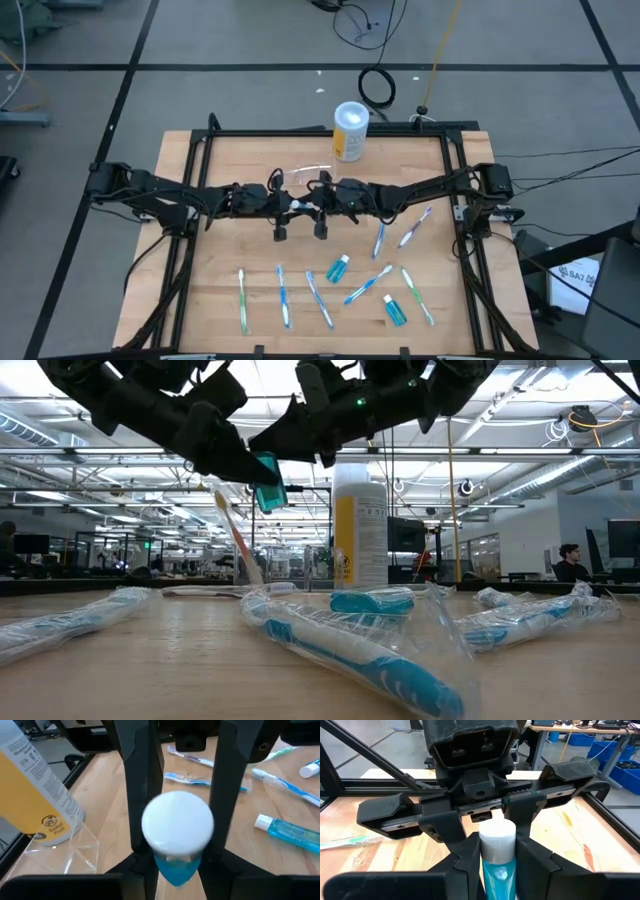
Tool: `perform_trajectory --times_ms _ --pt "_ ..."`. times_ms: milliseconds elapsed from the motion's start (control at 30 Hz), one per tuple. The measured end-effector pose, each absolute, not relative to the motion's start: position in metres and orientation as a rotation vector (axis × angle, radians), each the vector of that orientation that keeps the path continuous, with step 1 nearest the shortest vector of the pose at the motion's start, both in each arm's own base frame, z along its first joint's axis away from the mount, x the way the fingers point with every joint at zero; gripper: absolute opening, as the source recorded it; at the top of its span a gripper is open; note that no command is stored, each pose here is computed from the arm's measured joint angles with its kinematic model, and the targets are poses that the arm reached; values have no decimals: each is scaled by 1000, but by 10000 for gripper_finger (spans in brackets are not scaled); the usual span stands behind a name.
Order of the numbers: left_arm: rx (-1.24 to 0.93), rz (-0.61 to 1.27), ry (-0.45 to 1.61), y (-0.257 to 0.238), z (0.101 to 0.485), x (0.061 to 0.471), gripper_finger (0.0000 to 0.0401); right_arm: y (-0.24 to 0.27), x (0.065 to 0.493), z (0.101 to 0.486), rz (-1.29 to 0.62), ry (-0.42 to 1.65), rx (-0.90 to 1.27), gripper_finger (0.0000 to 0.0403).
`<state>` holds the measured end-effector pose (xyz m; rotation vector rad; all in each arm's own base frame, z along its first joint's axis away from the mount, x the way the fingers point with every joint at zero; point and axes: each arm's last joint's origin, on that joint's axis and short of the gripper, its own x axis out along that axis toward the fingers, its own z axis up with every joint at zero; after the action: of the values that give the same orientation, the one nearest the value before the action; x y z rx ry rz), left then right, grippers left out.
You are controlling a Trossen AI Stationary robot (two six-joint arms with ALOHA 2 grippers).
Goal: Pick & Place toothbrushing station
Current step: Put the top blue mouthwash into the middle section of the transparent organizer
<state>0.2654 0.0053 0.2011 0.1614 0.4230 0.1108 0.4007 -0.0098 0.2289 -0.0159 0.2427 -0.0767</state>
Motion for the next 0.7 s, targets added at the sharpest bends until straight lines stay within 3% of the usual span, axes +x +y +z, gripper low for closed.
perform_trajectory --times_ms 367,600,700 --pt "194 173 519 7 193 261 209 -14 393 234 -235 296 -41 94" --pt "268 236 525 9 202 255 220 -27 391 248 -543 187 -112 94" --pt "351 230 555 10 213 249 218 -42 392 252 -577 73 -98 94"
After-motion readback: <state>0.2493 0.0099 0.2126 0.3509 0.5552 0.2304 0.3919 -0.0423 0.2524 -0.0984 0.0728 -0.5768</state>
